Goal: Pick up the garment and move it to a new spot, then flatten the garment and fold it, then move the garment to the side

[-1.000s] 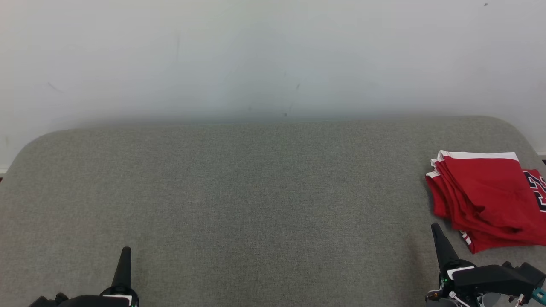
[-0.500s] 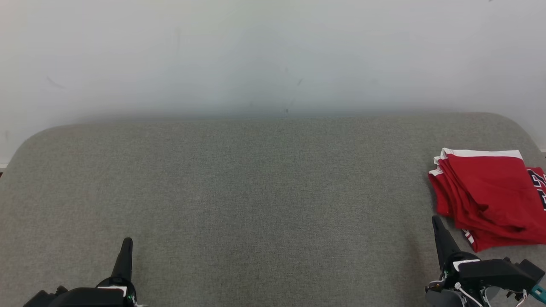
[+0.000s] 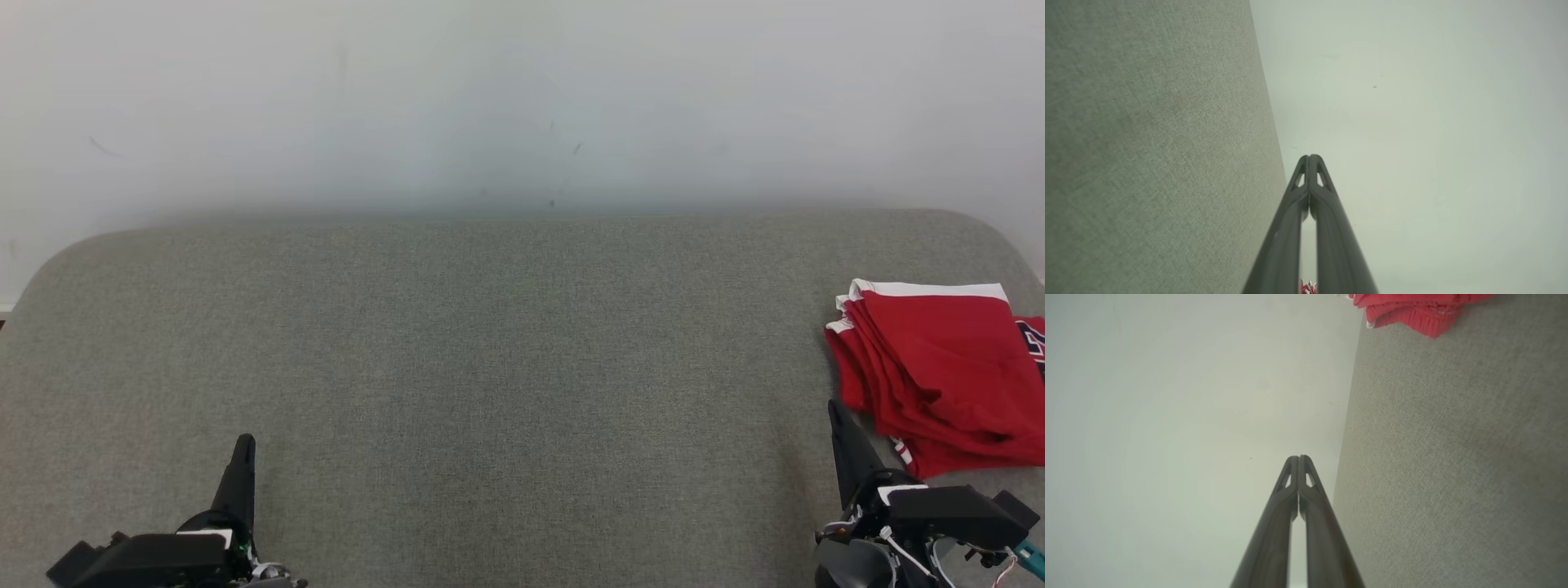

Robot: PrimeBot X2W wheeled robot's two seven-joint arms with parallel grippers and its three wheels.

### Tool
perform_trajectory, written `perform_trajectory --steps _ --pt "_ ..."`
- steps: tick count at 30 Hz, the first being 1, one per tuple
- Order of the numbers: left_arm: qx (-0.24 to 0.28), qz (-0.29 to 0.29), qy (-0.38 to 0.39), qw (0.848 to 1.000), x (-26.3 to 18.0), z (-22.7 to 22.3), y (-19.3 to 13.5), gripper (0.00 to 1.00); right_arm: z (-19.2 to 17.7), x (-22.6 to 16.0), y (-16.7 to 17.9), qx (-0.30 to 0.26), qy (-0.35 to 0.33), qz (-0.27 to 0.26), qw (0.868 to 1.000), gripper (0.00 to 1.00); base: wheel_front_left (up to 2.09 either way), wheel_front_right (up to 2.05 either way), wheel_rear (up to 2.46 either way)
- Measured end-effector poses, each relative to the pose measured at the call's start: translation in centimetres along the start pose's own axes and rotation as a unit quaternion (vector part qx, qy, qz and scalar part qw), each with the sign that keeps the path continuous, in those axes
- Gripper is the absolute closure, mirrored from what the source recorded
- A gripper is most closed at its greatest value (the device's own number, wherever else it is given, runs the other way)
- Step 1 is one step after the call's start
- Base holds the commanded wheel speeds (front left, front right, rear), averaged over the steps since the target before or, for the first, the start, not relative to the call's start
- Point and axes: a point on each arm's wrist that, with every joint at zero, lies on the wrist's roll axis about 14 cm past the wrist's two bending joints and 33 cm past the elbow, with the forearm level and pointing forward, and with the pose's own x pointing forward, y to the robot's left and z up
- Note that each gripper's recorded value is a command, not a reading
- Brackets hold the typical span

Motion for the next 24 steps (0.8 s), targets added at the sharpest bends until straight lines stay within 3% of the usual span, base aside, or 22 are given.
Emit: perform_trajectory --steps 10,24 --pt "-0.033 -0.007 0.003 0.999 0.49 0.00 -0.36 1.00 0.00 0.53 0.25 0.035 -0.002 0.006 0.999 1.00 0.00 0.00 0.00" --pt "-0.033 -0.009 0.003 0.999 0.61 -0.01 -0.56 1.00 -0.03 0.57 0.31 0.037 -0.001 0.007 0.999 1.00 0.00 0.00 0.00"
